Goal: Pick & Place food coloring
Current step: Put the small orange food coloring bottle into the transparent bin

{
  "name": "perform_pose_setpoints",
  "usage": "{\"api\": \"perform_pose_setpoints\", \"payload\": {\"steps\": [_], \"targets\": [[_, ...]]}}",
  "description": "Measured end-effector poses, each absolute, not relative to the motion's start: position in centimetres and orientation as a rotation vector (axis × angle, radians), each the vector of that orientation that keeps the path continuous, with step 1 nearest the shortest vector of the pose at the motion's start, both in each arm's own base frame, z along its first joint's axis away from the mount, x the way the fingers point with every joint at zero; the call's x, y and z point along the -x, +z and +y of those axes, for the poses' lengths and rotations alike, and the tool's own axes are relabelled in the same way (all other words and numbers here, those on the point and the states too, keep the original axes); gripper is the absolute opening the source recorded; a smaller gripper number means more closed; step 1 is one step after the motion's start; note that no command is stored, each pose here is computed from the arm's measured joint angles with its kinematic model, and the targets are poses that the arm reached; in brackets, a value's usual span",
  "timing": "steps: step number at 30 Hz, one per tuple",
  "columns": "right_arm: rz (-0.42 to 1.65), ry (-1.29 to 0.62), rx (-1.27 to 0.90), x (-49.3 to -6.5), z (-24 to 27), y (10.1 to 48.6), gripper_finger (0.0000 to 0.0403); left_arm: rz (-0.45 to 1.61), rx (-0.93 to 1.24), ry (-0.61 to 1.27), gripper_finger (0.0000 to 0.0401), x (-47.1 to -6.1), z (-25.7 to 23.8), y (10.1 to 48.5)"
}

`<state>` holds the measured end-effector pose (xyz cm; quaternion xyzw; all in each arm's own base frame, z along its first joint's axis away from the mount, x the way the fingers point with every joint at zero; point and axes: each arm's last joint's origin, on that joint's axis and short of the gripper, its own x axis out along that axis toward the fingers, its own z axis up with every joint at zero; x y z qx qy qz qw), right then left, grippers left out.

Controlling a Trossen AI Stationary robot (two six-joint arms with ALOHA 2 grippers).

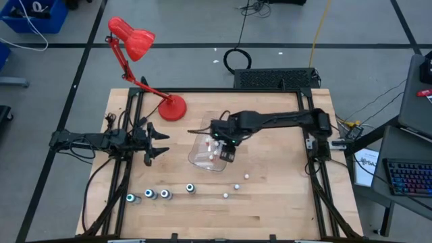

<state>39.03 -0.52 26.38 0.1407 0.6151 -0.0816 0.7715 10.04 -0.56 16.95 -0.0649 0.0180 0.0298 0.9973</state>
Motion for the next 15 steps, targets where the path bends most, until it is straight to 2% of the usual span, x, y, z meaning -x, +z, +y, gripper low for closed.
{"api": "perform_pose_setpoints", "payload": {"steps": [6,15], "targets": [[1.441,-0.276,-0.339,-35.6,4.5,27.9,0.0164,0.037,0.130,0.059,0.0253,-10.0,-0.6,16.9],[1.466,-0.343,-0.359,-33.4,10.1,23.2,0.0164,0.036,0.130,0.059,0.0253,-10.0,-0.6,16.9]]}}
